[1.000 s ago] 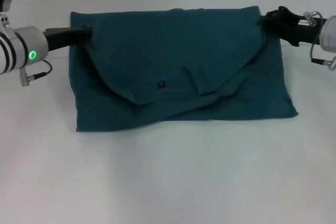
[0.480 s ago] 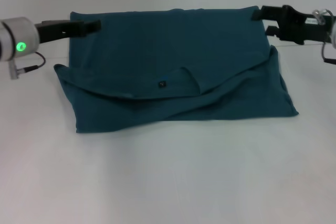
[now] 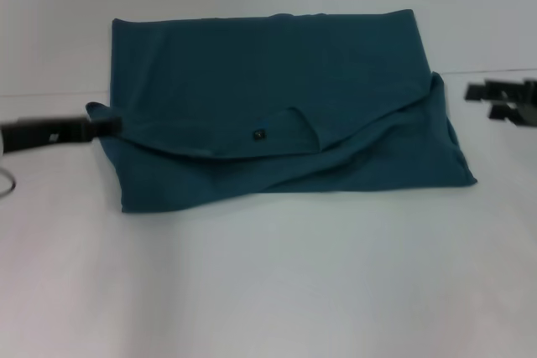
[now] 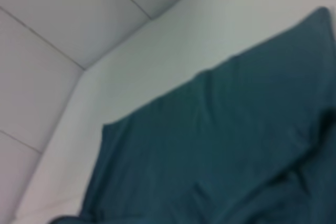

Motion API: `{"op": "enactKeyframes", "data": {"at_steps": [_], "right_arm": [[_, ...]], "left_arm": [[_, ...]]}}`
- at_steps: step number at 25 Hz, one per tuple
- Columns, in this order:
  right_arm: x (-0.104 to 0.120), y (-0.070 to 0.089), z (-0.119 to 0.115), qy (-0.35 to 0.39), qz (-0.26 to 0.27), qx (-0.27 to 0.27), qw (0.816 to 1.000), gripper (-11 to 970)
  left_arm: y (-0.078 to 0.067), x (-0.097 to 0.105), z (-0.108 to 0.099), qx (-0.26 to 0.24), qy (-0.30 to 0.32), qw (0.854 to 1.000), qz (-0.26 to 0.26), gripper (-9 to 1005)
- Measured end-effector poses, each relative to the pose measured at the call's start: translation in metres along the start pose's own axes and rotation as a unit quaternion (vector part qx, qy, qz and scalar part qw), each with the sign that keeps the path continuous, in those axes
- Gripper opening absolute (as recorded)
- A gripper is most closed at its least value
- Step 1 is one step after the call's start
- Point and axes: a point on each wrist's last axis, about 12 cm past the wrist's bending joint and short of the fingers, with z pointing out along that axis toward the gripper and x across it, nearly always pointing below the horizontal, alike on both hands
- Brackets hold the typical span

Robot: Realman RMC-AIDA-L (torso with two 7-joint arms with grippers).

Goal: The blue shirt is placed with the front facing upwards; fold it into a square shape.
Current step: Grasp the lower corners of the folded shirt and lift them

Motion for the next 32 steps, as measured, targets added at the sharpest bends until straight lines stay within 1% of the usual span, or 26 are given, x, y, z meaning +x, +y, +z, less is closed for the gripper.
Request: {"op": "enactKeyframes", "data": {"at_steps": [4,7,10,19,24,28,32], "right_arm": [[0.014,-0.014,-0.008,0.002,-0.003,0.014,1.000,781],[0.019,-0.016,-0.007,0.004,-0.004,0.015,1.000,780],[0.021,-0.014,-0.004,0.009,-0.006,0.012,1.000,780],[0.025,-0.012,0.001,0.011,-0.005,0.007,1.000,779],[0.025,-0.010,0.003,0.012,-0.005,0.006,1.000,779],[0.025,-0.009,0.003,0.018,-0.008,0.004,1.000,779],[0.017,-0.006,0.001,0.037,-0.029,0.013,0.999,778]], "left_arm": [[0.004,0.021,0.004,-0.009,0.027,1.000,-0.011,604],[0.005,0.027,0.011,-0.014,0.041,0.999,-0.013,612],[0.003,0.033,0.022,-0.020,0.058,0.998,-0.007,611],[-0.005,0.042,0.039,-0.017,0.076,0.997,0.007,604],[-0.007,0.044,0.044,-0.020,0.080,0.996,0.014,600],[-0.010,0.044,0.047,-0.014,0.088,0.995,0.033,596],[-0.011,0.042,0.047,-0.009,0.088,0.995,0.036,592]]}}
